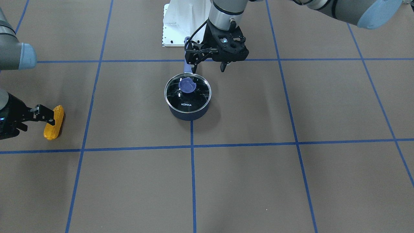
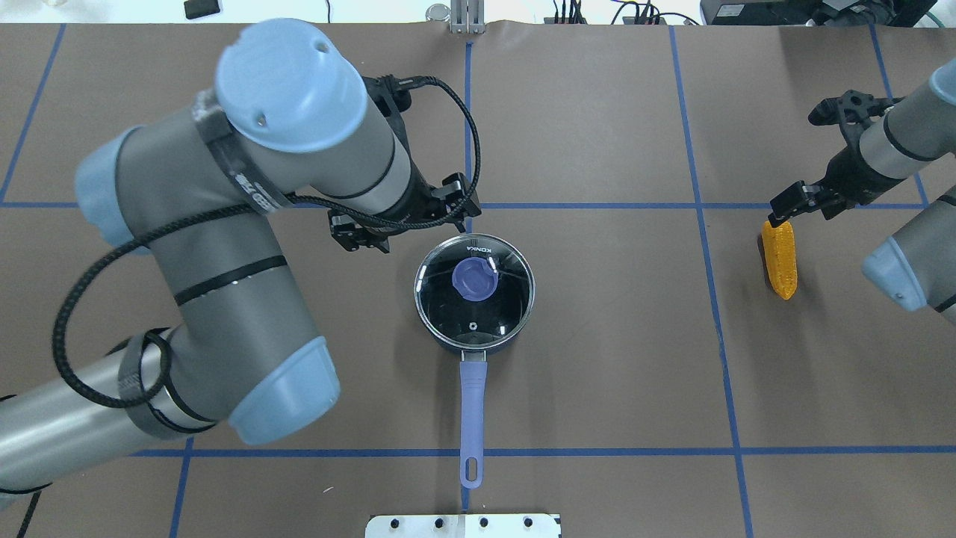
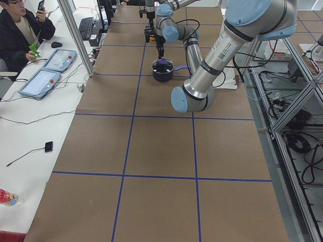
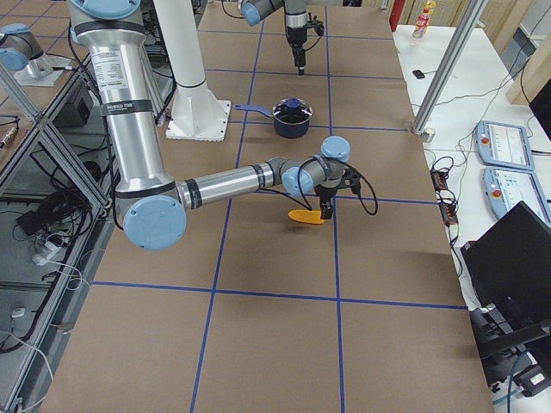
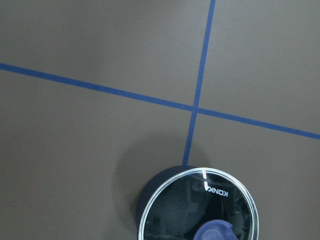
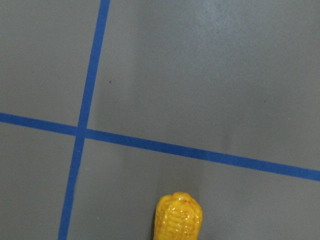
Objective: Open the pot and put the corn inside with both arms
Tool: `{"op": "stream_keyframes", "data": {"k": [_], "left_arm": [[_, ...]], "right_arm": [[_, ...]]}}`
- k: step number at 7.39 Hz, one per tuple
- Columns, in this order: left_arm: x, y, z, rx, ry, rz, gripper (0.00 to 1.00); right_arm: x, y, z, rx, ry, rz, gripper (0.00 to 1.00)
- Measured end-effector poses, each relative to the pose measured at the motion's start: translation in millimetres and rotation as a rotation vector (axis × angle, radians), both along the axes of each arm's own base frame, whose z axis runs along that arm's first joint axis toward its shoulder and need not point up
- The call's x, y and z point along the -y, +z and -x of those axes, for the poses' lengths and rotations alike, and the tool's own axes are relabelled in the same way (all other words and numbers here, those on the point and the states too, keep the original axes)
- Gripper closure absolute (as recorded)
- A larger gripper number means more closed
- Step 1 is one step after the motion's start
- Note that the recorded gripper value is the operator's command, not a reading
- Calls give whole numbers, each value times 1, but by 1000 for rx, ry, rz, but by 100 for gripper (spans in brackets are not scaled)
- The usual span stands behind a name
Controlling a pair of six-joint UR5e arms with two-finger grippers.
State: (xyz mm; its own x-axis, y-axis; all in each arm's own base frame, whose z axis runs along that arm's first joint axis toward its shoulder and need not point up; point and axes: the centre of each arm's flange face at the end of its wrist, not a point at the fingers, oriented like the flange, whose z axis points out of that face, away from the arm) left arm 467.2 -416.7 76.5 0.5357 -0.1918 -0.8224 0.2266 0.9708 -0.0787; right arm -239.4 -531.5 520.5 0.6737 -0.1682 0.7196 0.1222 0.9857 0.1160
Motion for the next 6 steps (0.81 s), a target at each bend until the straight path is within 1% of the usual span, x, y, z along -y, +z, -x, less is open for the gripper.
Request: {"op": "stream_keyframes", "data": {"k": [1, 2, 4, 6], "left_arm": [[-12, -3, -28, 24, -4, -1, 2], [-18, -4, -49, 43, -4, 2, 2], [-13, -6, -78, 73, 0, 11, 2], [-2, -2, -93, 101, 7, -12, 2]], "right_arm": [[-7, 4, 13, -24, -3, 2, 0], [-11, 5, 21, -38, -5, 2, 0], [-14, 4, 29, -44, -6, 2, 0], [-13, 1, 31, -43, -6, -1, 0]]}}
